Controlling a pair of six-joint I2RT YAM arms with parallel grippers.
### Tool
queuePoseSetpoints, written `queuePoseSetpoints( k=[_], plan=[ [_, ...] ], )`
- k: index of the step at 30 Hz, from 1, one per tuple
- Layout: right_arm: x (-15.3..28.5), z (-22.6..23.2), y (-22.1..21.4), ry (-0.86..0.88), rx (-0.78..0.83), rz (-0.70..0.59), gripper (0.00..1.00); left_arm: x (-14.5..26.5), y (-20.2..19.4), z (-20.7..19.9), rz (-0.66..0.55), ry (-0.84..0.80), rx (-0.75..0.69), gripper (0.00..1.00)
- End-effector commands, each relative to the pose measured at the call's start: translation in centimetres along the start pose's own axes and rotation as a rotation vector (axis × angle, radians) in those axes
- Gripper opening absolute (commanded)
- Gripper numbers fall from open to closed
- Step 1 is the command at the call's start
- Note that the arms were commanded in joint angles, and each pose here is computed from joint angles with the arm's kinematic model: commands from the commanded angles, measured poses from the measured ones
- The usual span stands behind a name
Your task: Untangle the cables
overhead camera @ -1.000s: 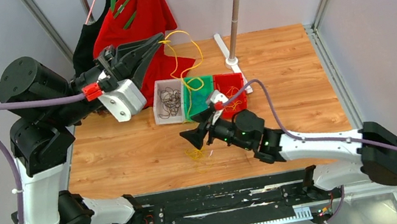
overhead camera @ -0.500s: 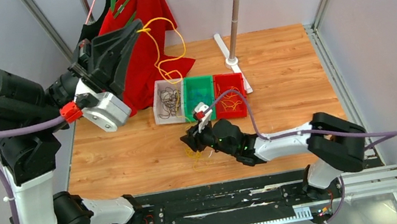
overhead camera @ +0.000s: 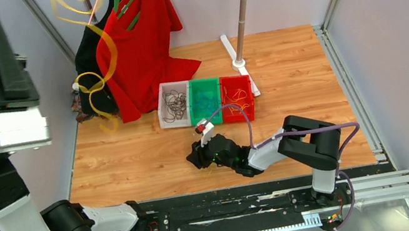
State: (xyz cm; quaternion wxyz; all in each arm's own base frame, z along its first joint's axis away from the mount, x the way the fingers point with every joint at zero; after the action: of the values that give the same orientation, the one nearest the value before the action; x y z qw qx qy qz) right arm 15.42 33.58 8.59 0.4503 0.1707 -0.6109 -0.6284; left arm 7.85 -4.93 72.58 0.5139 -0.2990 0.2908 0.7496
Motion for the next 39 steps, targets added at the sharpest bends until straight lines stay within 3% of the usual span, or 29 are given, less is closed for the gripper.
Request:
queuePoseSetpoints(
  k=[1, 8, 11, 15, 22, 28, 39],
  plan=[
    [0.3, 0.6, -0.2, -0.005, -0.025, 0.001, 0.39, 0.6, 0.2, 2.0, 0.051, 0.094, -0.098, 0.01],
    [3.5, 1.8, 5.9, 0.043, -0.001, -0.129, 0.58, 2.7, -1.4, -4.9, 0.078, -0.252, 0.004, 0.0],
    [5.4, 2.3, 8.7, 0.054, -0.019, -0.177, 0.62, 2.9, -2.1, -6.7, 0.131, -0.296, 0.125, 0.01],
    [7.7, 2.8, 11.6, 0.084, -0.076, -0.259, 0.65, 3.1, -3.3, -10.0, 0.251, -0.374, 0.34, 0.0],
    [11.0, 1.8, 16.0, 0.037, -0.065, -0.35, 0.63, 4.7, -5.0, -17.5, 0.346, -0.567, 0.537, 0.01],
    [12.8, -1.2, 16.8, -0.151, -0.056, -0.34, 0.6, 3.5, -6.8, -23.0, 0.412, -0.647, 0.653, 0.01],
    [18.5, -7.0, 14.9, -0.562, -0.027, -0.396, 0.6, -1.0, -8.7, -27.7, 0.38, -0.658, 0.741, 0.0]
  ],
)
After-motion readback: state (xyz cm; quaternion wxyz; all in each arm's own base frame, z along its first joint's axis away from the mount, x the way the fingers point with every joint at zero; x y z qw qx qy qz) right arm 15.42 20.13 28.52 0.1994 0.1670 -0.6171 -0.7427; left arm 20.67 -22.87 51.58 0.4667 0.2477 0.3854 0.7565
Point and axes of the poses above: each gripper's point midway between its finger pads, its own x axis back along the fingers, its own z axis along the line the jaws close on, y = z × x, the point moved 10 cm from there along x, back along the fingers, and after that the axes turned 11 degrees about x, right-handed, at the moved point
